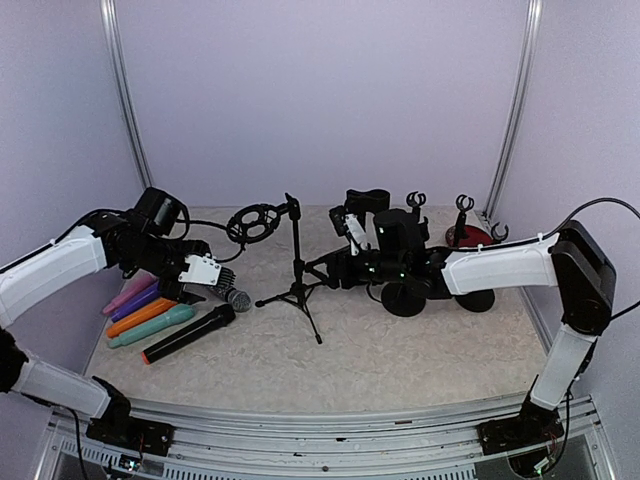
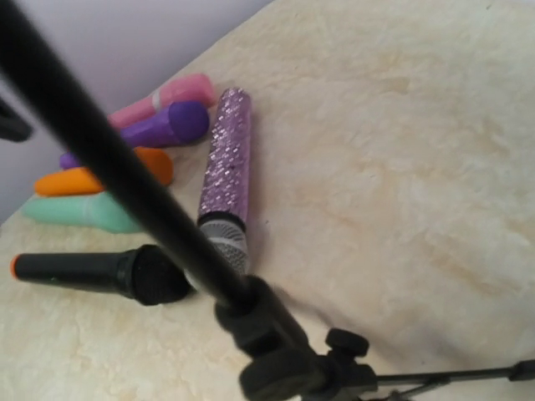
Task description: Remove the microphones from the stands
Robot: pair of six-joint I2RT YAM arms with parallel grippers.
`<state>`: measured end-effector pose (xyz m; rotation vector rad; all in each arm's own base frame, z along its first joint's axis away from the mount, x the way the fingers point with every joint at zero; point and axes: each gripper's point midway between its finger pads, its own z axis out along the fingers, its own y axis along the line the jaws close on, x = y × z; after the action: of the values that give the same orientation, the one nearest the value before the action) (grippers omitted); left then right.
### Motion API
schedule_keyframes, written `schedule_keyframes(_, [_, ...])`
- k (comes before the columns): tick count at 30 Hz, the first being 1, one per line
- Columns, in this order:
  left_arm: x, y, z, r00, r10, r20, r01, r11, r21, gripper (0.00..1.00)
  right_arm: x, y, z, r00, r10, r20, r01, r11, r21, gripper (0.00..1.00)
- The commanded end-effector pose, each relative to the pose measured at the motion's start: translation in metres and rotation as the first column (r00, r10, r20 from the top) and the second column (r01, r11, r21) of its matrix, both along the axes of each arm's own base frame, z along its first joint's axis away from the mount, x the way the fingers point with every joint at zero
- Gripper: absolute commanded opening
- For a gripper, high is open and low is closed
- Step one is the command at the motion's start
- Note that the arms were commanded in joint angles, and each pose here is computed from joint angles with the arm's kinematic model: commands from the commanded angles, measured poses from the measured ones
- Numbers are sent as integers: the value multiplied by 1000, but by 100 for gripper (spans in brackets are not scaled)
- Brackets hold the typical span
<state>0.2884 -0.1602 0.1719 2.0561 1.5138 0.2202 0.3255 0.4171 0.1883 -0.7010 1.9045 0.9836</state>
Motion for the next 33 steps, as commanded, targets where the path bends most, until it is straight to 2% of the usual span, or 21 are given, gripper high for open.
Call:
schedule_keyframes(1, [-46, 8, 4, 979, 83, -187, -118, 976, -184, 79, -1, 15, 2, 993, 111, -50, -109, 993, 40, 58])
schedule_keyframes(6, [-51, 31, 24, 973, 155, -170, -203, 927, -315, 82, 7, 21, -1, 979, 168, -114, -157, 983, 99, 53])
schedule_keyframes(9, [-49, 46, 34, 957, 223, -184, -278, 883, -379, 83, 10, 23, -5, 966, 197, -166, -177, 976, 126, 50])
schedule_keyframes(15, [-44, 62, 47, 934, 270, -233, -353, 791, -499, 84, 14, 23, -9, 955, 212, -208, -184, 972, 148, 39])
schedule_keyframes(19, [-38, 63, 57, 913, 276, -300, -401, 740, -540, 84, 14, 22, -9, 953, 212, -217, -182, 972, 152, 29])
schedule_keyframes(24, [-31, 58, 71, 891, 266, -368, -442, 692, -570, 84, 15, 22, -9, 952, 213, -222, -182, 972, 150, 9])
schedule_keyframes(28, [-19, 58, 83, 874, 276, -400, -473, 665, -577, 84, 16, 21, -11, 952, 204, -228, -175, 974, 143, 1])
schedule_keyframes(33, [-13, 55, 88, 843, 276, -462, -523, 622, -583, 83, 17, 14, -11, 962, 163, -220, -138, 982, 128, 0])
